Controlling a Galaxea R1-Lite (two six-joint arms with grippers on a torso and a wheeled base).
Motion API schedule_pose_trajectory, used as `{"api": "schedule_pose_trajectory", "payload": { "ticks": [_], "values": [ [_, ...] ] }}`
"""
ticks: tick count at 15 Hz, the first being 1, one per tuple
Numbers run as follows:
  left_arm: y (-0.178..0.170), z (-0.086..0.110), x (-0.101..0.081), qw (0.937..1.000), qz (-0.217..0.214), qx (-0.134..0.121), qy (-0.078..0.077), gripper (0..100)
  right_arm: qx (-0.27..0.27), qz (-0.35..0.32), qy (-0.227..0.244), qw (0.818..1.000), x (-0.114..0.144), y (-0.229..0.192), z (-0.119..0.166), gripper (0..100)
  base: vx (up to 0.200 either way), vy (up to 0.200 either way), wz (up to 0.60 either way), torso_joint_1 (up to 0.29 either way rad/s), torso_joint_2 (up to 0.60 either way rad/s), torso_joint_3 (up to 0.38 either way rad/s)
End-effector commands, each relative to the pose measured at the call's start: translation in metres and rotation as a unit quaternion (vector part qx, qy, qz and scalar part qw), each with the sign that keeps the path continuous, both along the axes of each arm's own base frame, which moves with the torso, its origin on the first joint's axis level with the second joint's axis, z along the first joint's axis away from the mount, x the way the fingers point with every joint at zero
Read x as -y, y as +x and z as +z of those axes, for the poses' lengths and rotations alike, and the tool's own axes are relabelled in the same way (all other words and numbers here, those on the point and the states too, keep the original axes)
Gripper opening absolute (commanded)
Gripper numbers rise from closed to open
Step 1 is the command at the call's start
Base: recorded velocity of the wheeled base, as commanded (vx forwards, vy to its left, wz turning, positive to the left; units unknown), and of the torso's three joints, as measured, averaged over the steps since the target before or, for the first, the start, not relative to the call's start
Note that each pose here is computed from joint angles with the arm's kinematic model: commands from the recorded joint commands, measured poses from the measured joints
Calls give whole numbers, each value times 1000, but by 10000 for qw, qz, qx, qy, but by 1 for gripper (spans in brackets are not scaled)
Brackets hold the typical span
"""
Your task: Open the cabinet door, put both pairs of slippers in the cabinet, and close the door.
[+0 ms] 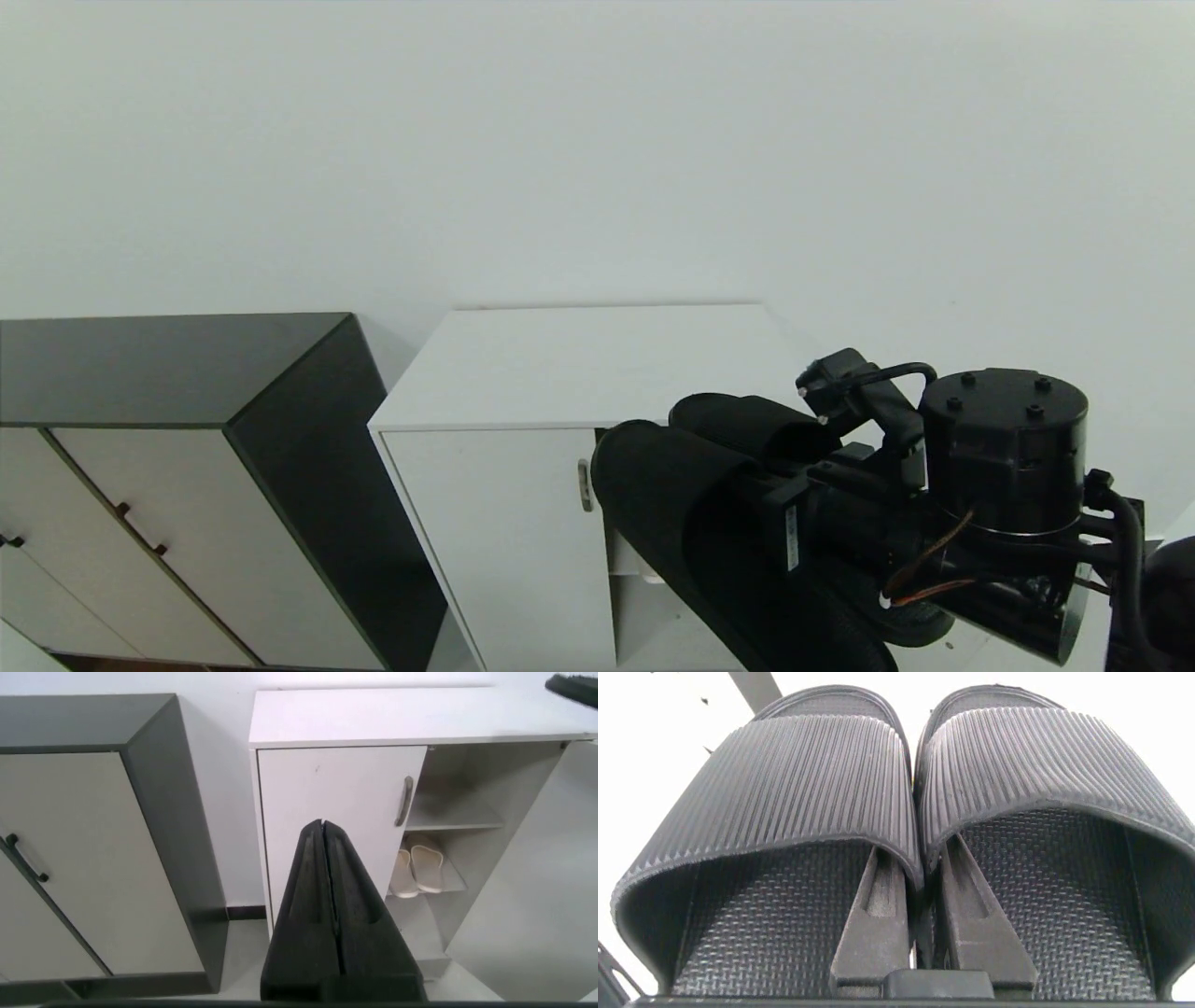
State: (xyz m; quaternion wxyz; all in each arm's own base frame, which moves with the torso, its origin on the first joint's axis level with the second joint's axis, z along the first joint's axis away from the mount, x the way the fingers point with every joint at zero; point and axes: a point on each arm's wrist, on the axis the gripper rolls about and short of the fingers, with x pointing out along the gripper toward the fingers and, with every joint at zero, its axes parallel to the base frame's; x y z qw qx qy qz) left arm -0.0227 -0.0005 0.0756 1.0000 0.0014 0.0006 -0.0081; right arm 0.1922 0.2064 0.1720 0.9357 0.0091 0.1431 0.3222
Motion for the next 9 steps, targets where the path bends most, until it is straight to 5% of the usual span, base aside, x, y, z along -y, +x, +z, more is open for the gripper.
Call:
{"api": "schedule_pose_trajectory", "payload": {
  "ticks": [1,9],
  "values": [
    [0,0,0,10000,4,-1,2,0,-38,-23,-30,10000,1,2,-3,0,0,0,0,-71,149,95],
    [0,0,0,10000,4,-1,2,0,-34,-29,-34,10000,2,2,-3,0,0,0,0,-176,400,218]
  ]
}}
